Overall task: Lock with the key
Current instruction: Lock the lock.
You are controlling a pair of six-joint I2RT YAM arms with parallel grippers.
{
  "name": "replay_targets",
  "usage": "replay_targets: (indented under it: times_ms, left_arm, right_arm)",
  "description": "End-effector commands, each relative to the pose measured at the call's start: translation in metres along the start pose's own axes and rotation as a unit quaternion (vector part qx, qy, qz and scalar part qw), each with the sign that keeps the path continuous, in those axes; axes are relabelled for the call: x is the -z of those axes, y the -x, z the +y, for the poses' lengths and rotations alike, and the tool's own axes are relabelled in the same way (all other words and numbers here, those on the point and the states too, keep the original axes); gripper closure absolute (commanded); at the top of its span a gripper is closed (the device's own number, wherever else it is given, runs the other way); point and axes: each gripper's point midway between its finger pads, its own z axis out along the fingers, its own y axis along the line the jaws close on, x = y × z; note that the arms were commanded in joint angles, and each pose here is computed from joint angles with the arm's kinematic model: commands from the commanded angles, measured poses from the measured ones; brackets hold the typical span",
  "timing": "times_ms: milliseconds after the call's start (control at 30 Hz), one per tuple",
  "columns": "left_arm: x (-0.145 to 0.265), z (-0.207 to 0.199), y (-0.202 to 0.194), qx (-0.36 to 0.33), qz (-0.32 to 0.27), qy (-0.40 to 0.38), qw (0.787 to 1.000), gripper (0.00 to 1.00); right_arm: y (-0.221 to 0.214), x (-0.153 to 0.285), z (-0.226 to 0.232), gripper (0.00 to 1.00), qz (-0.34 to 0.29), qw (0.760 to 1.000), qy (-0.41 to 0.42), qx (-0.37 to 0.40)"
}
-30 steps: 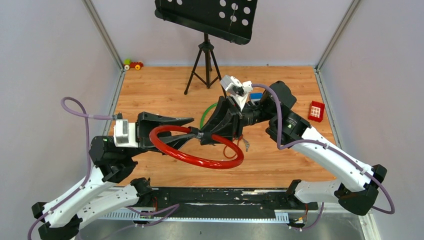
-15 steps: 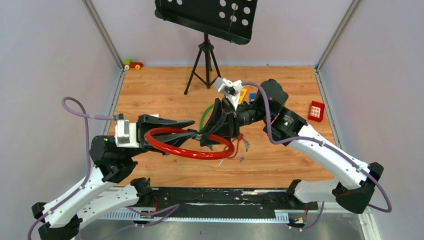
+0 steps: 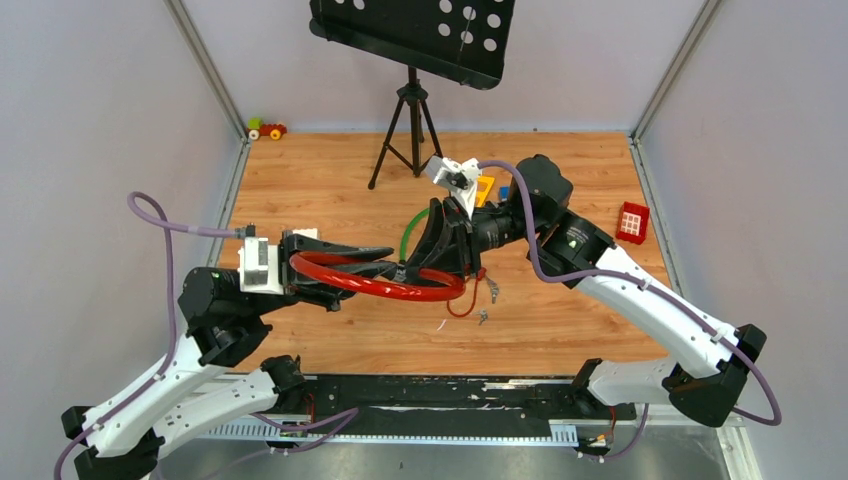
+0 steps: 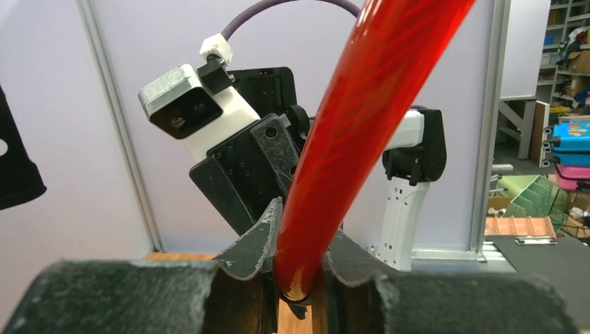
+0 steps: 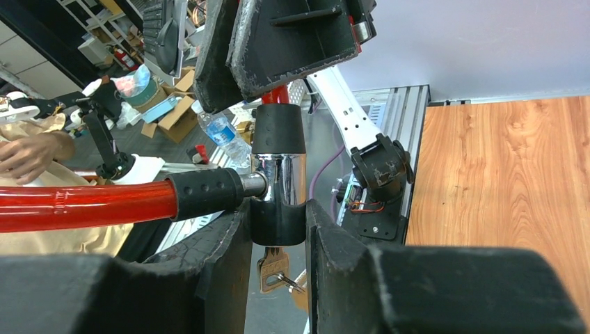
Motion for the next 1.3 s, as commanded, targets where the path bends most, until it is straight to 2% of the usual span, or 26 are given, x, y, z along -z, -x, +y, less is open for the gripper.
replay_targets:
  times_ms: [0, 100, 133, 267, 333, 367, 400, 533, 633, 733, 900, 1000, 1167, 1267]
  left_arm:
    - [-0.001, 0.002, 0.007, 0.001, 0.010, 0.009, 1.000, 1.00]
    - [-0.004, 0.005, 0.009, 0.004, 0.009, 0.017, 1.000, 1.00]
    - [-0.005, 0.009, 0.010, 0.007, 0.003, 0.026, 1.000, 1.00]
    - [-0.008, 0.022, 0.024, 0.022, -0.034, 0.064, 0.997, 1.00]
    - [-0.009, 0.025, 0.034, 0.036, -0.063, 0.073, 0.995, 1.00]
    - [-0.009, 0.026, 0.038, 0.041, -0.075, 0.077, 0.993, 1.00]
    - [-0.009, 0.028, 0.040, 0.044, -0.085, 0.082, 0.992, 1.00]
    - [-0.010, 0.033, 0.050, 0.046, -0.107, 0.094, 0.989, 1.00]
    - [-0.010, 0.034, 0.057, 0.050, -0.123, 0.097, 0.986, 1.00]
    - [-0.008, 0.040, 0.063, 0.066, -0.142, 0.114, 0.981, 1.00]
    - [-0.010, 0.045, 0.065, 0.079, -0.147, 0.126, 0.978, 1.00]
    - [-0.012, 0.041, 0.065, 0.075, -0.146, 0.113, 0.980, 1.00]
    - [-0.012, 0.045, 0.063, 0.080, -0.147, 0.122, 0.978, 1.00]
    - [-0.011, 0.045, 0.065, 0.081, -0.152, 0.124, 0.977, 1.00]
  right_arm:
    - [0.026, 0.006, 0.022, 1.00, -0.020, 0.999, 0.017, 0.039]
    - [0.026, 0.008, 0.021, 0.99, -0.022, 0.998, 0.012, 0.052]
    - [0.025, 0.008, 0.019, 0.95, -0.023, 0.998, 0.009, 0.058]
    - [0.026, 0.010, 0.007, 0.69, -0.044, 0.994, -0.027, 0.093]
    - [0.029, 0.012, 0.004, 0.60, -0.062, 0.990, -0.037, 0.125]
    - [0.031, 0.013, 0.003, 0.48, -0.073, 0.986, -0.042, 0.142]
    - [0.032, 0.014, 0.001, 0.42, -0.083, 0.984, -0.047, 0.153]
    - [0.033, 0.016, -0.001, 0.30, -0.105, 0.975, -0.052, 0.189]
    - [0.033, 0.019, 0.003, 0.25, -0.115, 0.969, -0.052, 0.214]
    - [0.038, 0.026, -0.005, 0.24, -0.141, 0.958, -0.091, 0.235]
    - [0.053, 0.046, -0.022, 0.25, -0.200, 0.919, -0.178, 0.288]
    - [0.063, 0.054, -0.022, 0.27, -0.221, 0.899, -0.201, 0.319]
    - [0.072, 0.054, -0.015, 0.32, -0.241, 0.883, -0.194, 0.354]
    - [0.070, 0.053, -0.015, 0.40, -0.242, 0.879, -0.191, 0.364]
